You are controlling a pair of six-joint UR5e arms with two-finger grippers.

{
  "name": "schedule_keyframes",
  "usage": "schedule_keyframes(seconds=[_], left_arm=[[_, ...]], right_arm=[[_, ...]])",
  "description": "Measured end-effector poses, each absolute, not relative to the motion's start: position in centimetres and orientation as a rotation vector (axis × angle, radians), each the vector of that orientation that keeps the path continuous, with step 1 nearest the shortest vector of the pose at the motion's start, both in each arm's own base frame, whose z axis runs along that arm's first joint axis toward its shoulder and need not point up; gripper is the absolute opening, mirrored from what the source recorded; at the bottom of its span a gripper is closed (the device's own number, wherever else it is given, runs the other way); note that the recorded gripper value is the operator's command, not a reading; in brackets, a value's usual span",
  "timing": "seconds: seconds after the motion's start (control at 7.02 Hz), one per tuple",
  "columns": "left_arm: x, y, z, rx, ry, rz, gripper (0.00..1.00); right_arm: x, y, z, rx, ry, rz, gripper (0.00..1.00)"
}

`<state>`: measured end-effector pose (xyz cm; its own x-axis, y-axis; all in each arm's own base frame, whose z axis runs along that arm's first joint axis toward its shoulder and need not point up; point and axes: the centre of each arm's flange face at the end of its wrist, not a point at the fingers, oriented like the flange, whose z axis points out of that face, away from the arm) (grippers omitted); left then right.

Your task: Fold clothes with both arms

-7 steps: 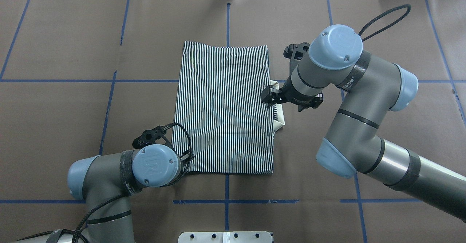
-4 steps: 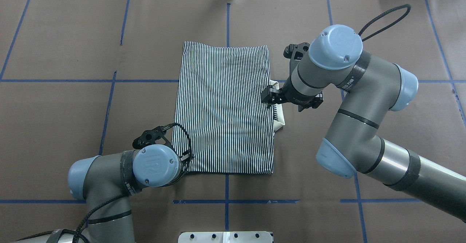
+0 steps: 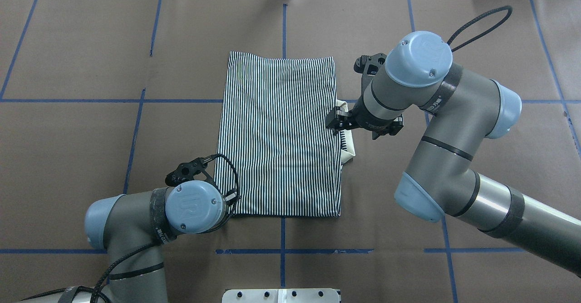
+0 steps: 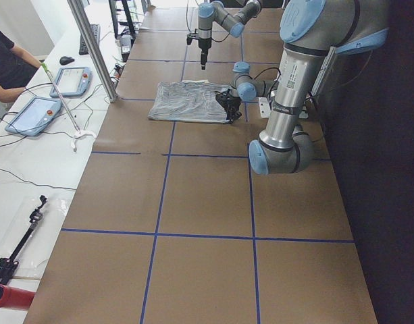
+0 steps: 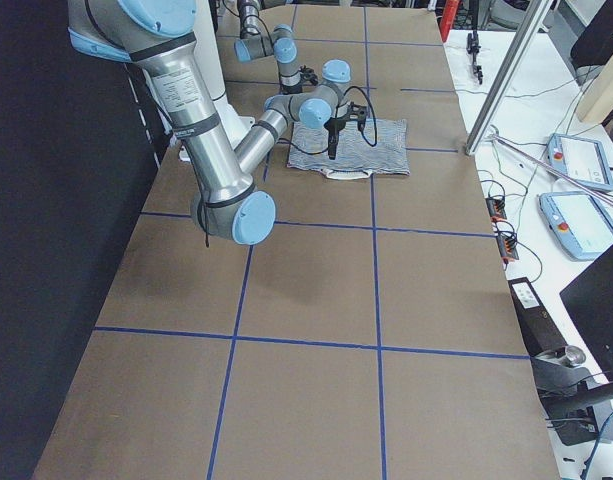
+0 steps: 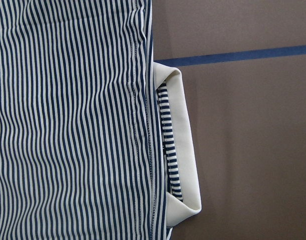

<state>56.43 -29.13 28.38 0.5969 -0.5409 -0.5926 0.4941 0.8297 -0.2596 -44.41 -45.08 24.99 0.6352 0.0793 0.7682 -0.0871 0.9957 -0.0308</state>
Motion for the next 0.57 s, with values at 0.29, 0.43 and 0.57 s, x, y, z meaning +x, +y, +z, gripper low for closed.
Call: schedule_keyframes(seconds=[0.29,0.43,0.57], left_arm=[[56.2,-29.1,28.0,-0.068,0.719,-0.593,0.0],[55.9,-29.1,27.6,-0.064,0.728,-0.582,0.0],[55.3,-29.1,27.0,-0.049,0.743,-0.544,0.0]], right_arm=[[-44.4,-45.1,25.0,0.009,-0.877,0.096,1.0],[-44.2,-45.1,24.9,0.01,-0.877,0.099,1.0],[-44.0,-44.7,24.6,-0.001,-0.876,0.117,1.0]])
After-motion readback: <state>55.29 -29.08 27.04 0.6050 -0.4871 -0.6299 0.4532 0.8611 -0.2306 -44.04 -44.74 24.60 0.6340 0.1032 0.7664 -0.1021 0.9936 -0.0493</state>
